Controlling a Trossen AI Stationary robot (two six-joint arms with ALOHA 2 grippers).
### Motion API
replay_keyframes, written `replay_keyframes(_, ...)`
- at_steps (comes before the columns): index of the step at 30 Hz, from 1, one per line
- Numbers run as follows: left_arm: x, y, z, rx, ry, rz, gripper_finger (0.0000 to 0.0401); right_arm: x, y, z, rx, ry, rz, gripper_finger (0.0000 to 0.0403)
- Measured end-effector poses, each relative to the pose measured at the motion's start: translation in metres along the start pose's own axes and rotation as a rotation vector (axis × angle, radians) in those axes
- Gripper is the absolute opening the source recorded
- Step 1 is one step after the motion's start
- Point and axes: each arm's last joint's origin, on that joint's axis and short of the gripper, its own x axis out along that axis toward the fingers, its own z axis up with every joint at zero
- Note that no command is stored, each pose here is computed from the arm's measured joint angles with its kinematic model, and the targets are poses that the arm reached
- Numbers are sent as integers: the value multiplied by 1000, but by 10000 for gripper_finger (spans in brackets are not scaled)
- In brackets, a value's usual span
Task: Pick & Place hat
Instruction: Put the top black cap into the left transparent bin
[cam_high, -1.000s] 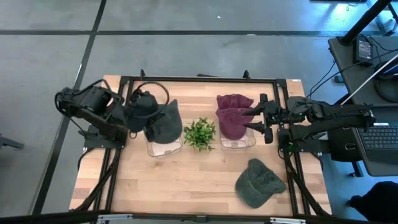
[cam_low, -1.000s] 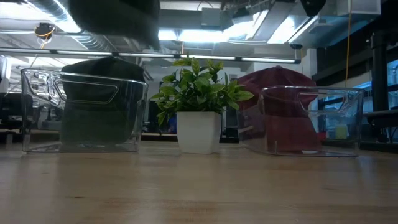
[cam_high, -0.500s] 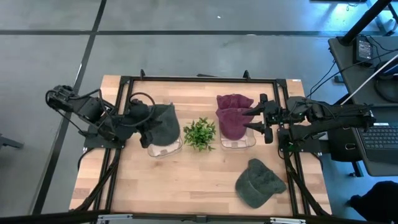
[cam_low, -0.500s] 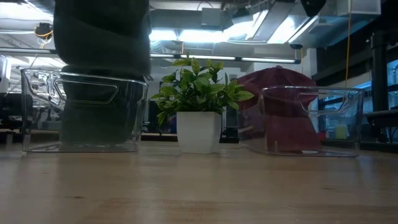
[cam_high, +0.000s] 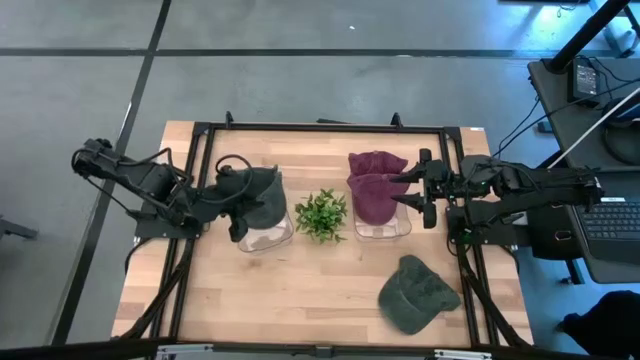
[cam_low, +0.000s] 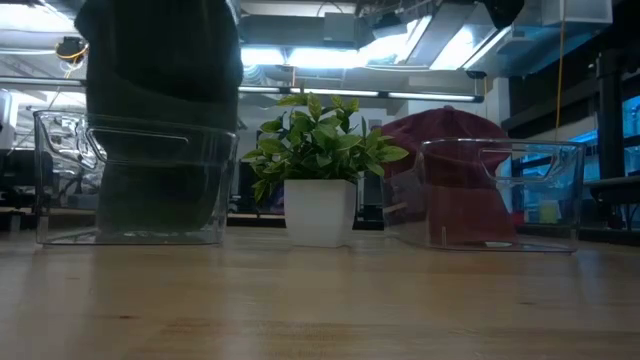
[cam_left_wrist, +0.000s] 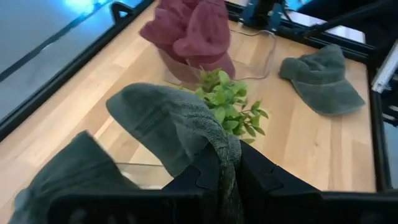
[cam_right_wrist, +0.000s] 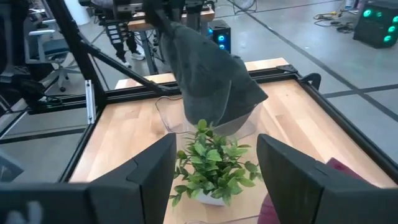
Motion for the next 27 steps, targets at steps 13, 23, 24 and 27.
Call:
replay_keyframes(13, 11, 12, 12, 80, 37, -68, 24, 0, 0, 0, 39, -1, -1, 223)
replay_keyframes(23, 12, 25, 2, 112, 141, 46, 24, 0, 0, 0, 49, -1, -1, 223)
replay_keyframes(24, 12, 26, 1, 120, 152, 60, 23, 0, 0, 0, 49, -1, -1, 223)
replay_keyframes(27, 12, 27, -1, 131, 167, 76, 24, 0, 0, 0, 49, -1, -1, 223)
